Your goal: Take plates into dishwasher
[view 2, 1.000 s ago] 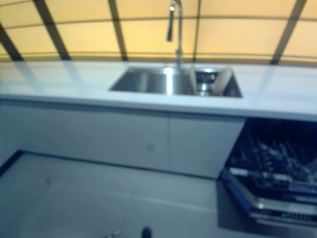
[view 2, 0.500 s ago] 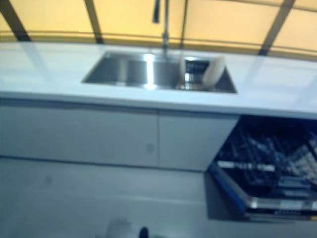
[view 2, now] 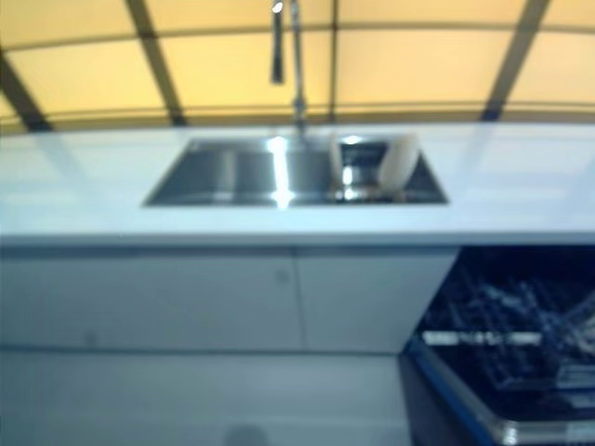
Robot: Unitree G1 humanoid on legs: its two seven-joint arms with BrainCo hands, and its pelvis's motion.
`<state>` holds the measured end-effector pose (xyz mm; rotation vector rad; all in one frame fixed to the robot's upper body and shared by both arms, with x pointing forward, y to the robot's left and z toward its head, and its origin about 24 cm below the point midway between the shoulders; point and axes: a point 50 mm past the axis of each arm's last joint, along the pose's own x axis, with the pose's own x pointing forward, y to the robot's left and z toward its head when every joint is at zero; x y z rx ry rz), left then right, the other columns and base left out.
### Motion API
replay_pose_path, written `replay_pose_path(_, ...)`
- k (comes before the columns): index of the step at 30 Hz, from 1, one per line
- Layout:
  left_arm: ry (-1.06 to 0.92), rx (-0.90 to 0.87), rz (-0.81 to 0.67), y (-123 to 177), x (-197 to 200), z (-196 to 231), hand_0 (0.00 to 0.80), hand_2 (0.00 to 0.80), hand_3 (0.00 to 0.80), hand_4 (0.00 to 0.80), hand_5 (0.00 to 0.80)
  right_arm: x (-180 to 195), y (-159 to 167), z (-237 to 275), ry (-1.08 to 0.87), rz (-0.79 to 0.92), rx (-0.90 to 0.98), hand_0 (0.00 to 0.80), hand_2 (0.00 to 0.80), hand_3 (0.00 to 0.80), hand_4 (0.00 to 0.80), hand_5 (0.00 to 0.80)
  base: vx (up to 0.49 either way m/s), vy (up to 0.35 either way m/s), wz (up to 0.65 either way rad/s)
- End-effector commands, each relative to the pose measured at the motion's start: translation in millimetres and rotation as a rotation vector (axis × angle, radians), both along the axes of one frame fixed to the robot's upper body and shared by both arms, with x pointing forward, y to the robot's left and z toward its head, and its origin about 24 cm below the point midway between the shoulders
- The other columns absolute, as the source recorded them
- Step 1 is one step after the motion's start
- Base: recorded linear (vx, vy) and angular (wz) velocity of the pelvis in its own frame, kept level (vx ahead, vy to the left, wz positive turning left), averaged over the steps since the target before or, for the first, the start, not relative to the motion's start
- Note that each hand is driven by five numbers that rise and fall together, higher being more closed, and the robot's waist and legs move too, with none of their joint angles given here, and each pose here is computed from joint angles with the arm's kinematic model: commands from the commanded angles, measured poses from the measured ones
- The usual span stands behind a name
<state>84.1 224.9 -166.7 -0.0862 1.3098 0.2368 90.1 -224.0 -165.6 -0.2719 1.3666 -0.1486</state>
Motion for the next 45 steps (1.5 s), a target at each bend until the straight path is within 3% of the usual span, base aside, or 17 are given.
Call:
replay_pose_path(1,-0.049,-0.026,-0.055,-10,21,3,0.0,0.0,0.0,0.0,0.0,-3,-10,1,0.006,-0.042,-0.01,0.0,0.0,0.0,0.0,0.0,0.214,-0.122,0.35)
replay_pose_path(6,-0.03,-0.034,-0.068,-10,18,2,0.0,0.0,0.0,0.0,0.0,-8,-12,0,0.029,-0.067,-0.023,0.0,0.0,0.0,0.0,0.0,0.256,-0.167,0.32)
replay_pose_path(13,0.074,-0.065,-0.081,-19,-19,-7,0.0,0.0,0.0,0.0,0.0,-2,-5,0,0.03,-0.028,-0.04,0.0,0.0,0.0,0.0,0.0,0.313,-0.169,0.24)
replay_pose_path(25,0.038,-0.027,-0.097,-14,-9,-4,0.0,0.0,0.0,0.0,0.0,18,5,3,-0.052,0.029,-0.034,0.0,0.0,0.0,0.0,0.0,0.065,-0.037,-0.14)
replay_pose_path(36,0.022,-0.037,-0.159,-20,1,-4,0.0,0.0,0.0,0.0,0.0,11,3,2,-0.04,0.023,-0.037,0.0,0.0,0.0,0.0,0.0,0.048,0.025,-0.11)
replay_pose_path(45,-0.031,0.01,-0.068,-4,14,2,0.0,0.0,0.0,0.0,0.0,22,5,4,-0.068,0.093,-0.017,0.0,0.0,0.0,0.0,0.0,0.069,-0.128,-0.31)
